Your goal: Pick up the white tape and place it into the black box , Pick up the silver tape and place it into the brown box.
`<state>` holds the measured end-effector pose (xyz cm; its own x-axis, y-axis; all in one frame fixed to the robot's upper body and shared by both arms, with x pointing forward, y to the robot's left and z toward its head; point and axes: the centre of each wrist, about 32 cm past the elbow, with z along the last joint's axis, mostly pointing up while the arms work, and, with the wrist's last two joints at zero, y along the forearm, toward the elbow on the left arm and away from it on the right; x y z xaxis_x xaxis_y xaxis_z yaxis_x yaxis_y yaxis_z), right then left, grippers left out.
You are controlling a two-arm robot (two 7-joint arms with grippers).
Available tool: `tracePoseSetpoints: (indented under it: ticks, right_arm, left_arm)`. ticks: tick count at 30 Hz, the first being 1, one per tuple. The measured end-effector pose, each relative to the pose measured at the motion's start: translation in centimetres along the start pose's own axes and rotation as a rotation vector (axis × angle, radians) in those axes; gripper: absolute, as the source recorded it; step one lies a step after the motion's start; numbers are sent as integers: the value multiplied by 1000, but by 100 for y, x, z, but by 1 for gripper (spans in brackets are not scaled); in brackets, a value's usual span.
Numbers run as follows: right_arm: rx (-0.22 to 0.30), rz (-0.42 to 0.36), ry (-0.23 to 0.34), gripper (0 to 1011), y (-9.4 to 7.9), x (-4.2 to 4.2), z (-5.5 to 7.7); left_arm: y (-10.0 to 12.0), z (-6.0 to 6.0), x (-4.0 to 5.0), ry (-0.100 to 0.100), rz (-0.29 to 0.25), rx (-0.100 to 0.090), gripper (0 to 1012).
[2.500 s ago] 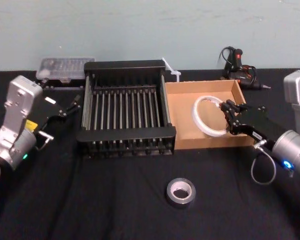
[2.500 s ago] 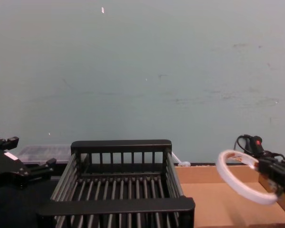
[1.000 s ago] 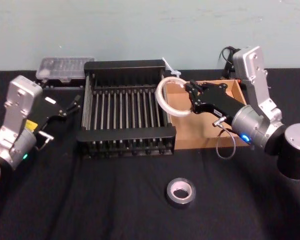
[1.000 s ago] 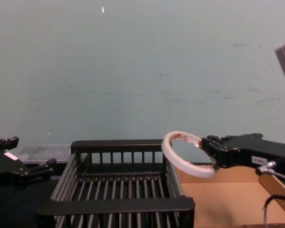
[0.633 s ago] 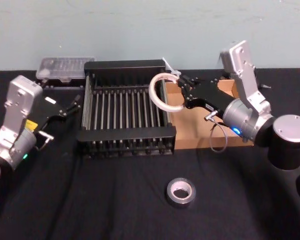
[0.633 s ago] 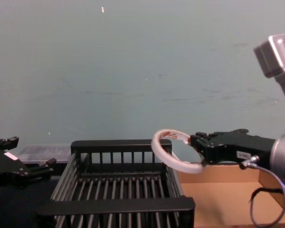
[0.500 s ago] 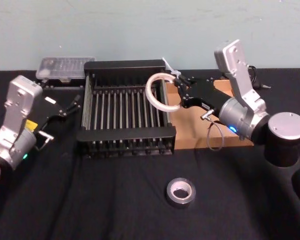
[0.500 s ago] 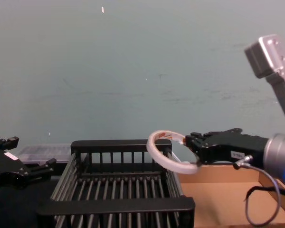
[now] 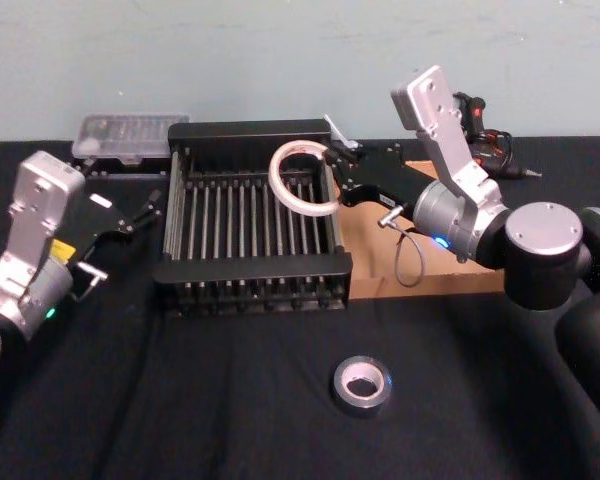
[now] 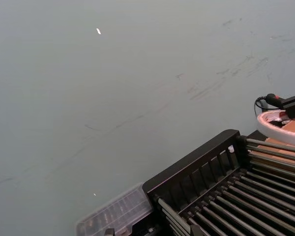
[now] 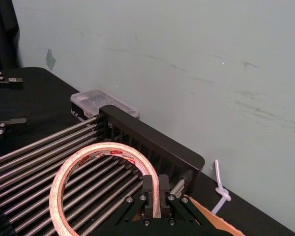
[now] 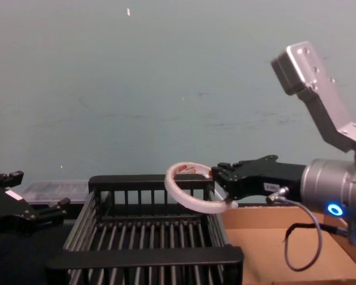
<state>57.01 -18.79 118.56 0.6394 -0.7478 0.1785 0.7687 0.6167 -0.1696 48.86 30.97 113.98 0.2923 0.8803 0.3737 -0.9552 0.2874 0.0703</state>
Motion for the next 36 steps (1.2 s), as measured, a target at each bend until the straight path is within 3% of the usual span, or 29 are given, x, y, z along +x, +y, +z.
tracePoseSetpoints:
  ticks: [17,36]
  right_arm:
    - [-22,16,-22,77,250,5,23]
    - [-25,37,-40,77,337,-8,57]
  left_arm:
    - [0,0,0,0,0,0,1001]
    - [0,0,0,0,0,0,1001]
